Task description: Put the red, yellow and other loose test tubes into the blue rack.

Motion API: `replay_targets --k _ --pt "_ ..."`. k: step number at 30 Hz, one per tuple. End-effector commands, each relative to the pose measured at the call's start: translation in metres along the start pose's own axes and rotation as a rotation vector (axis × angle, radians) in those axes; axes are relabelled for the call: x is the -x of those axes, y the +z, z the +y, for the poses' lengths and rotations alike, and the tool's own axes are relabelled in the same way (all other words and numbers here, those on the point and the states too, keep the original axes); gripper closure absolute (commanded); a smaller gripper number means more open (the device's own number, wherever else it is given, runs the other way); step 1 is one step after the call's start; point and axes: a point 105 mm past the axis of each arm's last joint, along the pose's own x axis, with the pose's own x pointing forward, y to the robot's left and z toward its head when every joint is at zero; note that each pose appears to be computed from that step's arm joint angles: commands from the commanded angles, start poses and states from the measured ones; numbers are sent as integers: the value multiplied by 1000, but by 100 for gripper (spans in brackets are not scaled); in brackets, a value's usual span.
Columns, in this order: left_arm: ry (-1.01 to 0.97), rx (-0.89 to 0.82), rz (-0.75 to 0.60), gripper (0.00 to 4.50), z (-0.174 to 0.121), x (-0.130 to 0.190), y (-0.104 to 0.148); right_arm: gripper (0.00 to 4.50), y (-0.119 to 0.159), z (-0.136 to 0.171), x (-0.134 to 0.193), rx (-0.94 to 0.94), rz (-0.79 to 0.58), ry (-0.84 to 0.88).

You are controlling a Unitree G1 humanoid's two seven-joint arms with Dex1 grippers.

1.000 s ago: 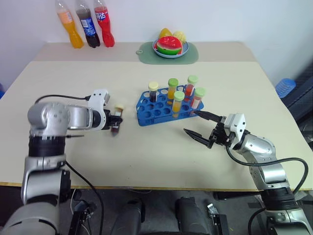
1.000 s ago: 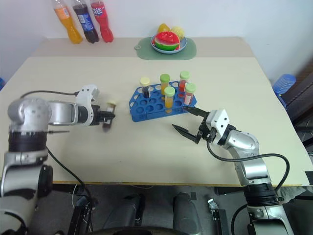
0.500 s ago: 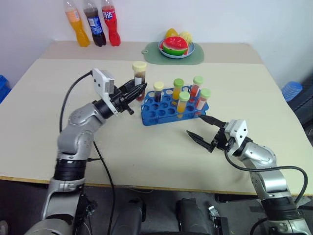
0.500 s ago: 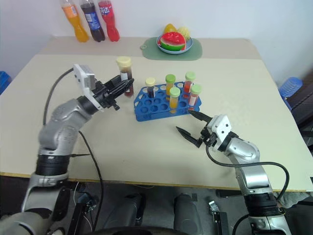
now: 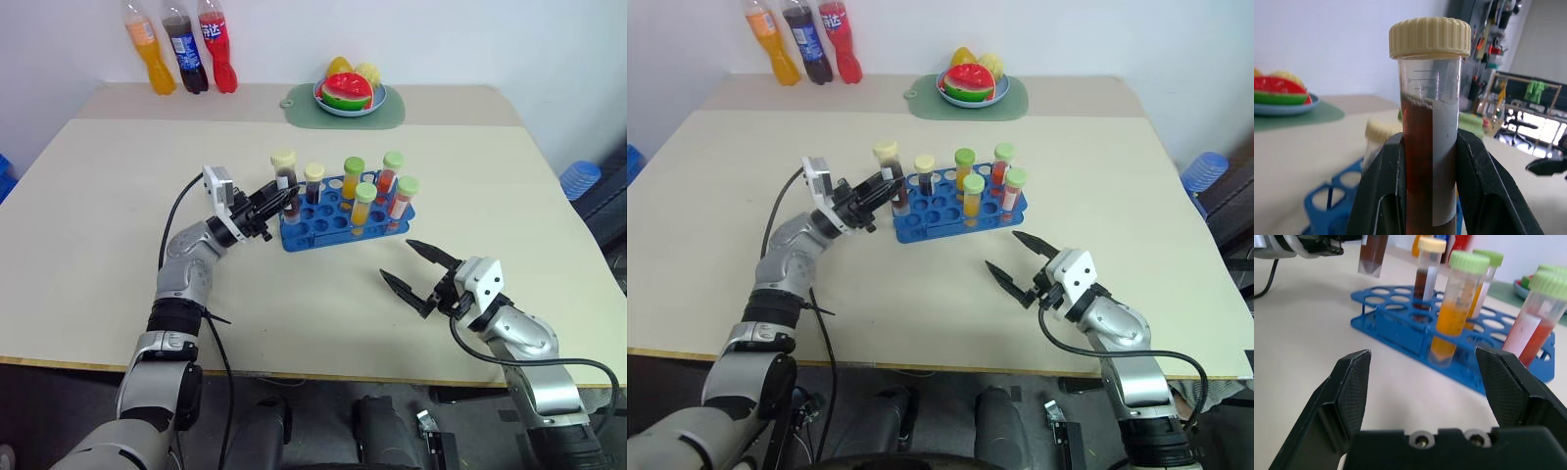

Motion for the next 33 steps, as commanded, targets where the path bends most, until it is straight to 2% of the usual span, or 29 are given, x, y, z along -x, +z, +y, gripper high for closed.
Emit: replay_targets --k 1,9,20,33 --pt "-45 -20 -26 370 -2 -10 6 75 14 -4 7 48 -37 -30" --pt "-88 -64 14 370 -2 -26 -2 75 14 -1 13 45 -25 -64" --pt "-197 -163 142 370 -20 -40 -32 75 15 0 16 46 -23 -82" --pt "-99 -193 176 370 -8 -41 -36 75 14 -2 18 47 -13 -84"
